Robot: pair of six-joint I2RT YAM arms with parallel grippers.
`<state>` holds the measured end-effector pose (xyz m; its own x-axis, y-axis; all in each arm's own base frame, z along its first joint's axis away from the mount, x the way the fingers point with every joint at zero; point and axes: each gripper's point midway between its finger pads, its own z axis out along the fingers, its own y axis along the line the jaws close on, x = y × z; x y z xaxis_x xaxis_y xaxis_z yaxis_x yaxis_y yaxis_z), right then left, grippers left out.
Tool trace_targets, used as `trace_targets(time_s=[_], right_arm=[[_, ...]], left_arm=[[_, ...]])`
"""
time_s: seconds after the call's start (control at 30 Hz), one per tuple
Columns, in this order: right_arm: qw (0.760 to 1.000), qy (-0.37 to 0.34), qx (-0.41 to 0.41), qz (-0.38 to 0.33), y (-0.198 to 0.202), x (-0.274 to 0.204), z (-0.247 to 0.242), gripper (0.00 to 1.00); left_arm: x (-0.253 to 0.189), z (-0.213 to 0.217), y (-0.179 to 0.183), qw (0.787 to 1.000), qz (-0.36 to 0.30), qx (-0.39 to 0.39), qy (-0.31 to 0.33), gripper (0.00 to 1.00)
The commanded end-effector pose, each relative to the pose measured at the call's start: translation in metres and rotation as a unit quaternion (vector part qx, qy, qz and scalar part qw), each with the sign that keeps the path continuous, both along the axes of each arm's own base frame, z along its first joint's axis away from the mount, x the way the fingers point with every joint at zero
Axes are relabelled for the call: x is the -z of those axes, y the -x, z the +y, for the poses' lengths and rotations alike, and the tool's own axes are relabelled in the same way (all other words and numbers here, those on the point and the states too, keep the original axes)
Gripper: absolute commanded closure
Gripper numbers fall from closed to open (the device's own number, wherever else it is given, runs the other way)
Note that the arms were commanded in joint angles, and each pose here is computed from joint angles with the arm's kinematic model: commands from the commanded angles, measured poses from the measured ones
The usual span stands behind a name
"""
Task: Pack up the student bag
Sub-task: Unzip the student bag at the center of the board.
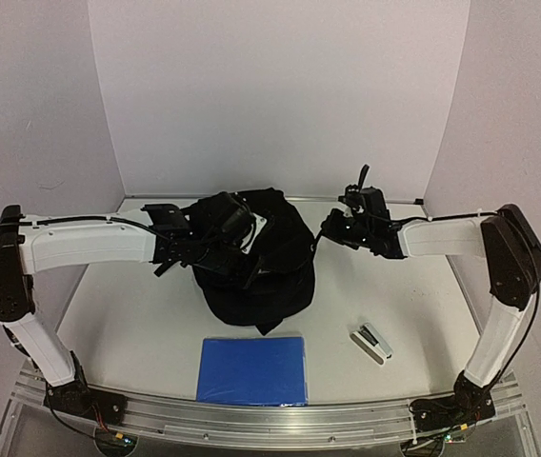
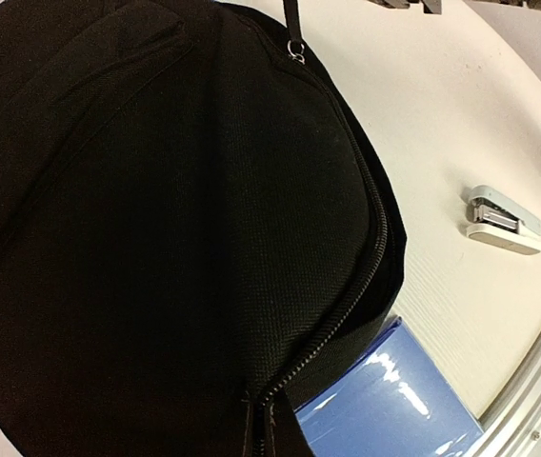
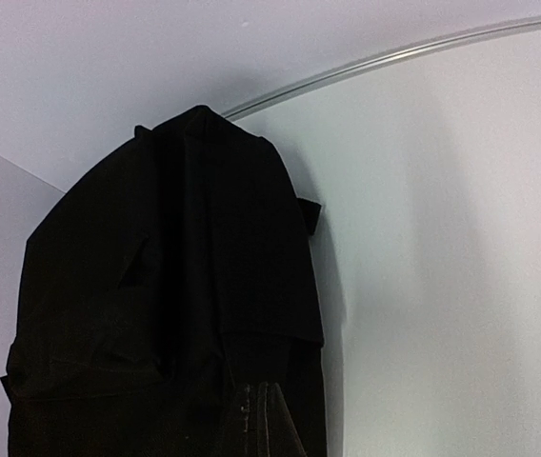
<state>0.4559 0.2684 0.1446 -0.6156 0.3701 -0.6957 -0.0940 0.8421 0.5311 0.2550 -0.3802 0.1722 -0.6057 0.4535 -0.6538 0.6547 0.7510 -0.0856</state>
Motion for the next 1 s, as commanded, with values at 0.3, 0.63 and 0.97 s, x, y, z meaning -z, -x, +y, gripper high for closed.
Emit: trace_targets(time_s=[0.3,0.63,0.97], right_arm=[[0.998,-0.015,-0.022,-0.061,-0.065,-0.027,0.014,1.00],[0.991,-0.044,-0.092,-0.086,-0.041,-0.069,0.027,0.70],[0.987,-0.076,-0.132,-0.048,0.038,-0.070,0.006,0.41]], left_arm=[[-0.051,0.002,-0.022,0.992,0.046,0.017,0.117,1.00],[-0.064,0.034,-0.111,0.987,0.053,-0.029,0.151,1.00],[-0.075,0.075,-0.227,0.971,0.046,-0.086,0.216,1.00]])
